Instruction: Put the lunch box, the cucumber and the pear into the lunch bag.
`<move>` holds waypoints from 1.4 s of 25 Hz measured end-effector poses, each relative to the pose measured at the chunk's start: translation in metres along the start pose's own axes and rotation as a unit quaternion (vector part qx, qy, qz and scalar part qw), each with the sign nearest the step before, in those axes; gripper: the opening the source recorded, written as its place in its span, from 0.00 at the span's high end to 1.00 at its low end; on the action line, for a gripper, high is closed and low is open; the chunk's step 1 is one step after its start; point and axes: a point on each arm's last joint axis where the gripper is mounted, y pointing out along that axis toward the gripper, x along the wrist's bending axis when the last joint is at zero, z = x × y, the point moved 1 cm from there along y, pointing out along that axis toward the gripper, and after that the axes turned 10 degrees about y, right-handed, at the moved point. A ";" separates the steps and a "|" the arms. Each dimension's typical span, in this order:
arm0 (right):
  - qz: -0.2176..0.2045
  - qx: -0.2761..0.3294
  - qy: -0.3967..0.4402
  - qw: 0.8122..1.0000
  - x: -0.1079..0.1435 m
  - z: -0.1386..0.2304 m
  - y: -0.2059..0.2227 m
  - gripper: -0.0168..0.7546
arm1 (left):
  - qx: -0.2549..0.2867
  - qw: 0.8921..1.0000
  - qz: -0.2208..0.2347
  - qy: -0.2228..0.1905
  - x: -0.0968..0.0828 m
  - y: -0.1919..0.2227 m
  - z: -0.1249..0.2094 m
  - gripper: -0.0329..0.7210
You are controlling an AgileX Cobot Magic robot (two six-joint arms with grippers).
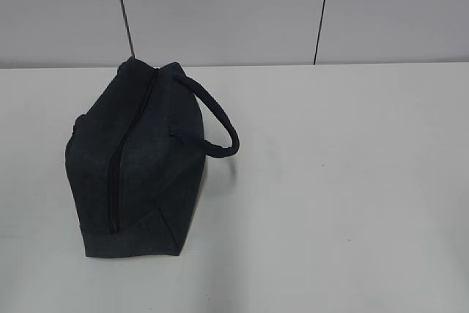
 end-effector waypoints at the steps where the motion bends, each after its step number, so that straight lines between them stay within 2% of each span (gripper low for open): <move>1: 0.000 0.000 0.000 1.000 0.000 0.000 0.000 0.67 | 0.000 1.000 0.000 0.000 0.000 0.000 0.000 0.64; 18: 0.006 -0.003 -0.003 1.000 -0.001 -0.001 0.000 0.67 | 0.002 1.000 -0.009 -0.006 0.000 0.000 0.000 0.64; 20: 0.015 -0.005 0.002 1.000 -0.001 0.000 0.000 0.67 | 0.007 1.000 -0.025 -0.015 0.000 0.000 0.000 0.64; 25: 0.068 -0.011 0.034 0.997 -0.001 0.001 -0.002 0.67 | 0.016 0.998 -0.060 -0.033 0.000 0.001 -0.001 0.64; 29: 0.094 -0.014 0.050 0.994 -0.001 0.001 -0.003 0.67 | 0.017 0.997 -0.066 -0.037 0.000 0.001 -0.001 0.64; 35: 0.109 -0.016 0.059 0.992 -0.001 0.002 -0.004 0.67 | 0.018 0.997 -0.067 -0.037 0.000 0.001 -0.001 0.64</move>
